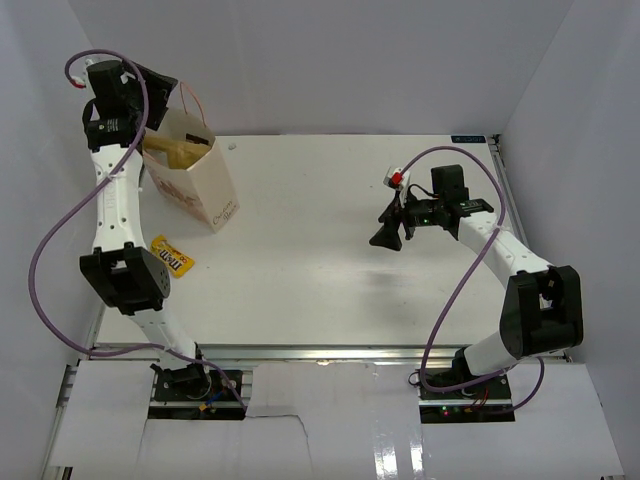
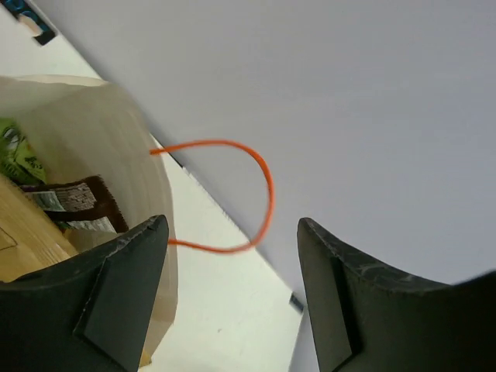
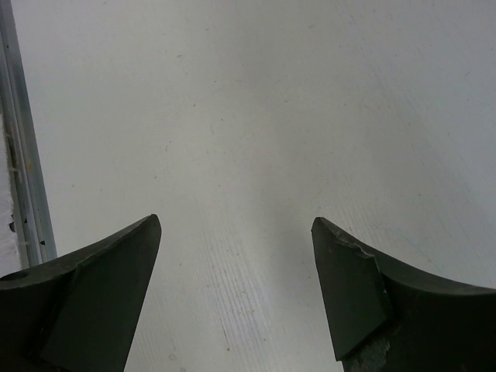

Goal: Place the snacks into the paper bag

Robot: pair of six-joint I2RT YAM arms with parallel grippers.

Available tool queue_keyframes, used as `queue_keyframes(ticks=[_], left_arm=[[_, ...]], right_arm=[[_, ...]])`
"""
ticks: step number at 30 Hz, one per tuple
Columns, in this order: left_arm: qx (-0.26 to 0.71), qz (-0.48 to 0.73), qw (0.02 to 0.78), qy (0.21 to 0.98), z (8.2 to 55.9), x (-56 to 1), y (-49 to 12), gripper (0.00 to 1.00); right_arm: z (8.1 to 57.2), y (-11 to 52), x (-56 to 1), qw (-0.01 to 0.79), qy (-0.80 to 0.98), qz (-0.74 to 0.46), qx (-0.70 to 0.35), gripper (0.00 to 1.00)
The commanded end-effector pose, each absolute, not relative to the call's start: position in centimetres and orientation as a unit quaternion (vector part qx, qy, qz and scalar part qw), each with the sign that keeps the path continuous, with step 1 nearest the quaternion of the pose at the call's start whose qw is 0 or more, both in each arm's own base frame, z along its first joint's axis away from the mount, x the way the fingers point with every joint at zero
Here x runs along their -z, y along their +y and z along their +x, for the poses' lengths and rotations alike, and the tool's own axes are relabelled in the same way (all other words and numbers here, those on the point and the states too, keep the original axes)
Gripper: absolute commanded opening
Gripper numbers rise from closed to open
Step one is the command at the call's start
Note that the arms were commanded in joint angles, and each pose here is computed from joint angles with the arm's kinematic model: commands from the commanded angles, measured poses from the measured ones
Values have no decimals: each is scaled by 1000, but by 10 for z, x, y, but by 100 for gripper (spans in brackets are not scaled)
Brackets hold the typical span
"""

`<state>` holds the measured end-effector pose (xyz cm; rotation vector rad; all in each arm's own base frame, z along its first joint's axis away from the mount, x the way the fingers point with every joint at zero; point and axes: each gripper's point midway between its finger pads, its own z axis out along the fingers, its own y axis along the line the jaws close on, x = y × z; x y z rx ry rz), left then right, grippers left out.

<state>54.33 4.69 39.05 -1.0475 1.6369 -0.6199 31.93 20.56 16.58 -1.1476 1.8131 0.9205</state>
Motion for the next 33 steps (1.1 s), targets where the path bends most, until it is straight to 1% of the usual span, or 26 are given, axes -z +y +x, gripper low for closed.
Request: queue_keyframes(ticks=[1, 2, 3, 4, 5, 6, 7, 8, 9, 10, 11, 12, 13, 14, 15, 16, 17, 18, 19, 21, 22, 23, 26, 29, 31, 33], left_arm=[[287, -216, 614, 703, 500, -459, 4, 77], [281, -188, 640, 690, 468, -482, -1, 76], [266, -192, 618, 715, 463, -438, -1, 74], [248, -188, 619, 721, 450, -424, 1, 73], [214, -178, 653, 704, 416, -437, 7, 72], [194, -200, 614, 739, 404, -374, 10, 72], [160, -221, 614, 741, 389, -356, 22, 71], [152, -227, 635, 723, 358, -364, 22, 71], [146, -241, 632, 722, 344, -350, 23, 69], [136, -259, 605, 741, 333, -307, 25, 68], [117, -293, 606, 731, 313, -300, 34, 67], [102, -319, 594, 732, 306, -286, 41, 68], [75, -352, 575, 735, 299, -263, 51, 73], [60, -370, 561, 738, 296, -251, 57, 77], [37, -393, 519, 758, 293, -225, 62, 82], [24, -406, 500, 765, 294, -214, 66, 92], [13, -414, 482, 772, 297, -205, 69, 94], [-6, -429, 441, 789, 302, -180, 75, 95], [-10, -439, 433, 787, 309, -179, 79, 98], [-23, -457, 406, 791, 318, -166, 88, 98], [-35, -472, 373, 798, 323, -147, 93, 98], [-32, -484, 365, 794, 330, -148, 98, 98], [-44, -506, 313, 803, 337, -122, 101, 98], [-61, -523, 260, 809, 330, -93, 102, 98], [-70, -531, 245, 808, 327, -83, 106, 97], [-76, -535, 228, 810, 324, -71, 109, 94]], right_arm=[[312, 209, -179, 404, 678, -485, -377, 85], [310, 209, -178, 401, 677, -488, -378, 84], [310, 209, -177, 401, 676, -490, -377, 85], [310, 208, -176, 400, 677, -490, -375, 85], [311, 208, -175, 401, 677, -491, -373, 85], [311, 207, -173, 400, 679, -491, -370, 85], [313, 206, -173, 401, 680, -491, -367, 85], [313, 206, -172, 401, 682, -491, -366, 85], [314, 205, -170, 400, 683, -491, -364, 85], [314, 204, -169, 399, 684, -491, -363, 85], [315, 203, -167, 399, 686, -490, -361, 85], [316, 203, -166, 398, 688, -489, -359, 85], [316, 203, -164, 396, 689, -489, -360, 84], [317, 203, -162, 394, 692, -487, -361, 85], [318, 202, -161, 393, 695, -484, -359, 85], [320, 203, -159, 391, 700, -478, -358, 85], [322, 202, -158, 392, 704, -474, -355, 85], [327, 199, -154, 391, 716, -466, -343, 85], [333, 198, -154, 393, 724, -455, -338, 84], [340, 193, -148, 390, 741, -444, -320, 84], [343, 192, -146, 389, 746, -440, -314, 84], [346, 189, -144, 387, 754, -433, -306, 84], [348, 186, -141, 386, 763, -427, -295, 84], [347, 183, -136, 382, 770, -424, -286, 84], [347, 180, -133, 379, 774, -421, -284, 84], [346, 180, -131, 377, 775, -420, -282, 84]])
